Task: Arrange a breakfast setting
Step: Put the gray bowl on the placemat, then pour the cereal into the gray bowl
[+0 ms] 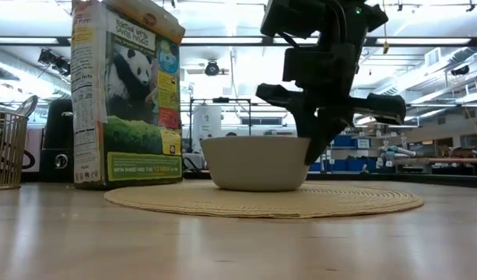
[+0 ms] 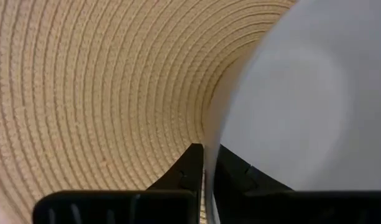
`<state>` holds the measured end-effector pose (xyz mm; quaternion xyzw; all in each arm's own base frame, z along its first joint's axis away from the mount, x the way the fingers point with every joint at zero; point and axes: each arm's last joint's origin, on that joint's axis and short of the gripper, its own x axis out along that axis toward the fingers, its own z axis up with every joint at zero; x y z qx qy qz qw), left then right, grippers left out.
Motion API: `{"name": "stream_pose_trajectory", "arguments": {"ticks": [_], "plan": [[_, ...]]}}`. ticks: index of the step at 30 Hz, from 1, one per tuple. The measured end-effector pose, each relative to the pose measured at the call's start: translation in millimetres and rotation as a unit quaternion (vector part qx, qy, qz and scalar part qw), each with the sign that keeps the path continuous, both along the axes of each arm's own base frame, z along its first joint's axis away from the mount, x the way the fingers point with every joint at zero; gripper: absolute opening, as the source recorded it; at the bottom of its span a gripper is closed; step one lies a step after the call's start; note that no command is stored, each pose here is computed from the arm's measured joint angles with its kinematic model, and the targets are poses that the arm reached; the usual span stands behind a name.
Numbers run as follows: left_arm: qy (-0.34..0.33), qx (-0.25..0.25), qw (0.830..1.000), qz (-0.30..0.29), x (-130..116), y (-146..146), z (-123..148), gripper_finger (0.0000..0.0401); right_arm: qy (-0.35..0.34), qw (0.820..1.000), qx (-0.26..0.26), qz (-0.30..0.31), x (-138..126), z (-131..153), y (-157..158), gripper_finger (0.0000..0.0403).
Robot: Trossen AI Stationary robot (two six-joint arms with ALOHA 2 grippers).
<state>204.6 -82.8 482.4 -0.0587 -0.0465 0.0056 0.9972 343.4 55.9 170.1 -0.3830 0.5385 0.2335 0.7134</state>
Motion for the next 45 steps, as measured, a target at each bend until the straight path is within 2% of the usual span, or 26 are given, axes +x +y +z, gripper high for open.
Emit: {"name": "stream_pose_trajectory", "arguments": {"ticks": [10, 17, 23, 28, 33, 38, 42, 45], "plan": [[0.003, 0.005, 1.0, 0.001, 0.2, 0.2, -0.7, 0.0231, 0.005, 1.0, -0.001, 0.023, -3.4, -0.3, 13.8, 0.0044], [0.013, 0.007, 0.999, 0.028, 0.2, 1.7, -2.5, 0.0231, -0.005, 0.999, -0.001, 0.033, -1.4, 4.8, 21.4, 0.007], [0.047, -0.004, 0.996, 0.081, 0.2, 4.7, -9.8, 0.0231, -0.043, 0.998, 0.011, 0.039, 11.7, 28.9, 28.1, 0.0102], [0.096, -0.024, 0.986, 0.135, -1.4, 8.0, -22.0, 0.0231, -0.043, 0.998, 0.019, 0.033, 18.6, 60.4, 29.9, 0.0127], [0.138, -0.048, 0.975, 0.166, -1.0, 9.4, -34.7, 0.0231, -0.032, 0.997, 0.071, 0.009, 19.6, 85.2, 32.5, 0.0142], [0.136, -0.043, 0.967, 0.212, -2.3, 12.0, -36.2, 0.0231, -0.052, 0.995, 0.064, -0.062, 25.3, 72.6, 20.6, 0.0139], [0.137, -0.036, 0.966, 0.218, -2.6, 12.4, -36.1, 0.0231, -0.08, 0.989, 0.058, -0.114, 28.5, 53.3, 7.0, 0.0135], [0.138, -0.034, 0.965, 0.218, -2.7, 12.5, -36.4, 0.0231, -0.076, 0.985, 0.085, -0.128, 26.8, 42.1, 3.9, 0.0135]]}}
